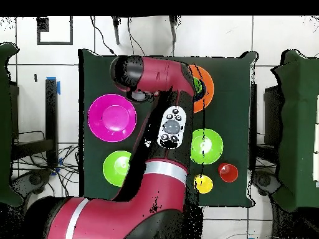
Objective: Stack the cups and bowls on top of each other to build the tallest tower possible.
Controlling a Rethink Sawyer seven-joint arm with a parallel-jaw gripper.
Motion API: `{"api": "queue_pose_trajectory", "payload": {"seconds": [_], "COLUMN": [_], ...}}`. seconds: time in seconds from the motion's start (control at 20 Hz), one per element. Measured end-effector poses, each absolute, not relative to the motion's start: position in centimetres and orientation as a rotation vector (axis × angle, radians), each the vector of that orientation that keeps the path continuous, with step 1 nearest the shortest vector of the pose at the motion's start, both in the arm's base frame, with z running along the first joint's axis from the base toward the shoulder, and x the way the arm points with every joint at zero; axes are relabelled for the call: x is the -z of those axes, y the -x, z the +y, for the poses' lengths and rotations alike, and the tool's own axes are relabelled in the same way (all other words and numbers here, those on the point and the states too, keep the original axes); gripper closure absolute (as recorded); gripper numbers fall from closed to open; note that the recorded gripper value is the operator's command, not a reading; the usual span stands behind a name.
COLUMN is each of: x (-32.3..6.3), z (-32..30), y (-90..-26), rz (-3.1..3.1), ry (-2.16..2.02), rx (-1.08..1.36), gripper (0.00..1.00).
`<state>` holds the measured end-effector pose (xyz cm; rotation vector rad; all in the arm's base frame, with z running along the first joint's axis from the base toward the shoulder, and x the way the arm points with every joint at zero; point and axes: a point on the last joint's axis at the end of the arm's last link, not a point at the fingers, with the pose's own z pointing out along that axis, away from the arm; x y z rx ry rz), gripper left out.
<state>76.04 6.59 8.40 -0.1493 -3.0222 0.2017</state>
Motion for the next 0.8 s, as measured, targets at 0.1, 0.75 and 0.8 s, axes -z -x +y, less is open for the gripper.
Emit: {"api": "queue_pose_trajectory", "payload": {"seconds": [0.1, 0.75, 0.8], "x": [-7.6, -6.9, -7.2], "z": [7.0, 8.6, 8.7], "y": [-76.3, -77.1, -77.3], "rz": [-3.021, -3.018, -3.021], "ry": [0.17, 0.233, 0.239], "rx": [-0.185, -0.069, -0.058], "gripper": [0.0, 0.0, 0.0]}}
